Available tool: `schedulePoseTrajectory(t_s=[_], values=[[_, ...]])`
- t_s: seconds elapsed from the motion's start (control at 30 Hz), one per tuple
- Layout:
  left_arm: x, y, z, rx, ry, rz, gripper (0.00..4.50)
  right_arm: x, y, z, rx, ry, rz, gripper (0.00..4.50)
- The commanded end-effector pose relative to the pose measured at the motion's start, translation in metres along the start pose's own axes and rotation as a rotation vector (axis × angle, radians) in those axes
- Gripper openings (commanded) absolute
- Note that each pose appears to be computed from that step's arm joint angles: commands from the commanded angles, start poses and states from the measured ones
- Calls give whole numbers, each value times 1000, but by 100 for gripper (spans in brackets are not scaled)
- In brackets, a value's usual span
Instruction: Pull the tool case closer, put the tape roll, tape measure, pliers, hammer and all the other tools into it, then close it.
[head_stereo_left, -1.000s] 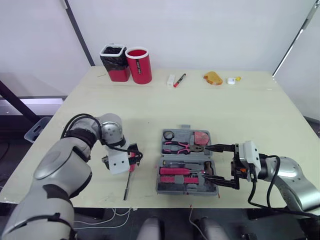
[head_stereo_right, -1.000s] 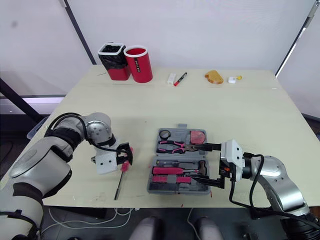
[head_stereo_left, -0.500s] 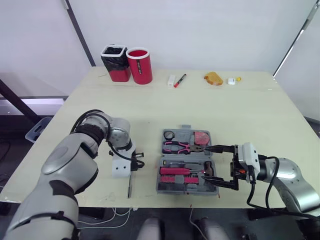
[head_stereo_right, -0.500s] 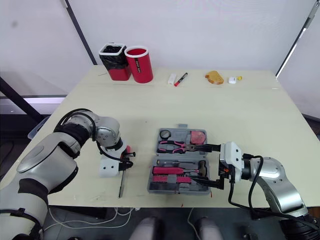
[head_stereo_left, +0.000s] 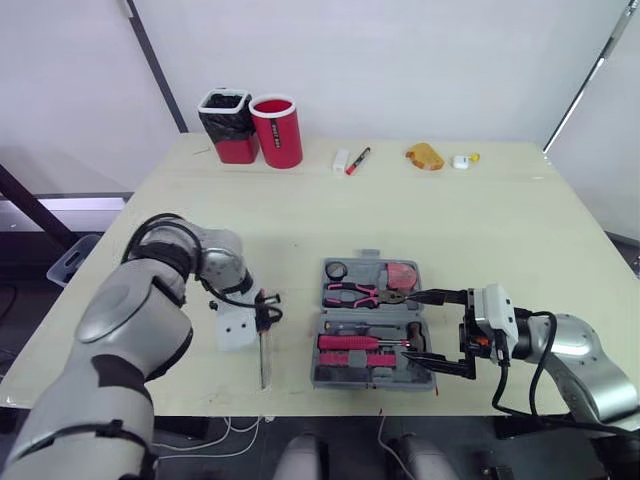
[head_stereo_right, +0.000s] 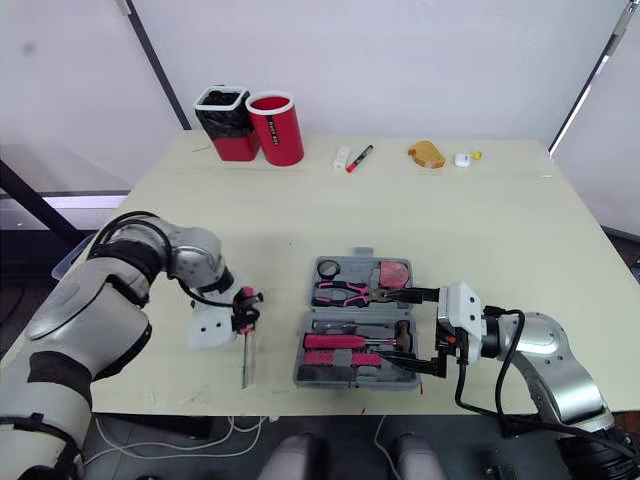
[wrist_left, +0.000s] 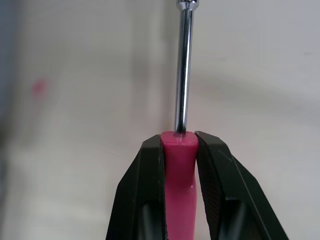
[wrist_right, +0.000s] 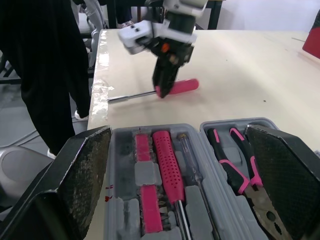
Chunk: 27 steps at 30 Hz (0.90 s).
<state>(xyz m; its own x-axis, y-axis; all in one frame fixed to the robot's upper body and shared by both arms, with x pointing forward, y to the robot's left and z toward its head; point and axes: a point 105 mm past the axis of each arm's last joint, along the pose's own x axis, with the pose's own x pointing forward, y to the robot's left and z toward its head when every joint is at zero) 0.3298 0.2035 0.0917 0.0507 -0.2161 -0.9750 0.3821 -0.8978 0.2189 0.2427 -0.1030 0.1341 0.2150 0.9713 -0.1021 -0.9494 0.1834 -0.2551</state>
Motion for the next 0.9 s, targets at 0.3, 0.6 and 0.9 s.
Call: schedulePoseTrajectory(t_s=[0.3,0.6,0.9], values=[[-34,-17,7,-708,-58,365,39,2,0,7,-32,-30,19,450],[-43,-6,37,-1521,-257,751,39,2,-1,4,-27,-38,36,450],[-37,-22,41,-2137,-195,867,39,-10,-9,-5,-30,-24,31,450]])
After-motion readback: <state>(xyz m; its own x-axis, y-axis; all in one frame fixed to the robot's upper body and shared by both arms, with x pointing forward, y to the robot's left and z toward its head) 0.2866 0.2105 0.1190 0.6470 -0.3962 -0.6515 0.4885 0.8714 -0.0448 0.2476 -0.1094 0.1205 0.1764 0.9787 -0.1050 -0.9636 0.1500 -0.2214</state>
